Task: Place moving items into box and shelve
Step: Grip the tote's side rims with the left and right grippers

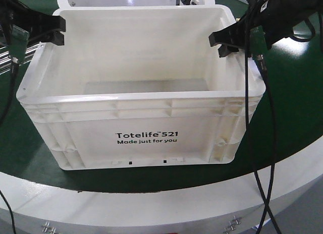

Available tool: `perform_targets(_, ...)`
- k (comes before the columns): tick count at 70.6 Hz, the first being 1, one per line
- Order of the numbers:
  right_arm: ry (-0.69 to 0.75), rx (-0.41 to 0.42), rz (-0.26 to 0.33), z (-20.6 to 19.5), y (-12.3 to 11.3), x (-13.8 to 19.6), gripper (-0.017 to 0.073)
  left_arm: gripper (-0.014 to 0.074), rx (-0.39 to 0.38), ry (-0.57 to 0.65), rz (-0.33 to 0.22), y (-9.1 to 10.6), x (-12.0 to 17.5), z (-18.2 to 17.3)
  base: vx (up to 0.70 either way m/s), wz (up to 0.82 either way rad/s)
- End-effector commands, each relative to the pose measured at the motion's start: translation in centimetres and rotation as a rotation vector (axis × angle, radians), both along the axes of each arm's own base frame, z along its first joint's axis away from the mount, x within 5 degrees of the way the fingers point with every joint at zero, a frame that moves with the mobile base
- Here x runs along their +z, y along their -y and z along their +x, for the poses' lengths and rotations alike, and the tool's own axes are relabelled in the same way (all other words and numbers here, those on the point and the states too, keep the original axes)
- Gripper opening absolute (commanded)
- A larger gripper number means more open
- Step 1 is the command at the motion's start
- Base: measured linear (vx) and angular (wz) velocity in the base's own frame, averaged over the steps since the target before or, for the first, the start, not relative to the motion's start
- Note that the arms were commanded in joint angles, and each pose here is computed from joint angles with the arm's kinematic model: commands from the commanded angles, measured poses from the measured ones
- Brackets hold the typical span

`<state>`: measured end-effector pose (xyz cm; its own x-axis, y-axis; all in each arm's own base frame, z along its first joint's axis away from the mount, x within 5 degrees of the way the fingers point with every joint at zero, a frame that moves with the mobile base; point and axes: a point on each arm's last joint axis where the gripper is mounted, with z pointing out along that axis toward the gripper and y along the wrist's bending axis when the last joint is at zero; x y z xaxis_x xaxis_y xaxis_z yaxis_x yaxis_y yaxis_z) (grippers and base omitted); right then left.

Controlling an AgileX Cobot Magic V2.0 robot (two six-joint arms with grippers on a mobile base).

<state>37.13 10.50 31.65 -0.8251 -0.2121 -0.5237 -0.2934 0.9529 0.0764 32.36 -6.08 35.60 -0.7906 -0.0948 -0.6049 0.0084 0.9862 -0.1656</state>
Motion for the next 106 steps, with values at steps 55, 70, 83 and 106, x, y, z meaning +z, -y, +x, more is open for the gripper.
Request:
perform_targets(55, 0.015, 0.006, 0.042, -0.9, -0.3, 1.9, -0.0012, 0.0198, -0.004, -0.138, 0.001, 0.3, -2.1, 1.2, 0.00, 0.00)
perform_targets(70, 0.015, 0.006, 0.043, -0.9, -0.3, 1.9, -0.0012, -0.0029, -0.049, -0.143, 0.031, 0.3, -2.2, 1.1, 0.00, 0.00)
perform_targets(83, 0.015, 0.006, 0.043, -0.9, -0.3, 1.9, -0.0012, -0.0029, -0.049, -0.144, 0.025, 0.4, -2.2, 1.1, 0.00, 0.00)
perform_targets(106, 0.042, 0.006, 0.048, -1.3, -0.2, 2.7, -0.0012, -0.0029, -0.051, -0.128, 0.024, 0.4, -1.7, 1.1, 0.00, 0.00)
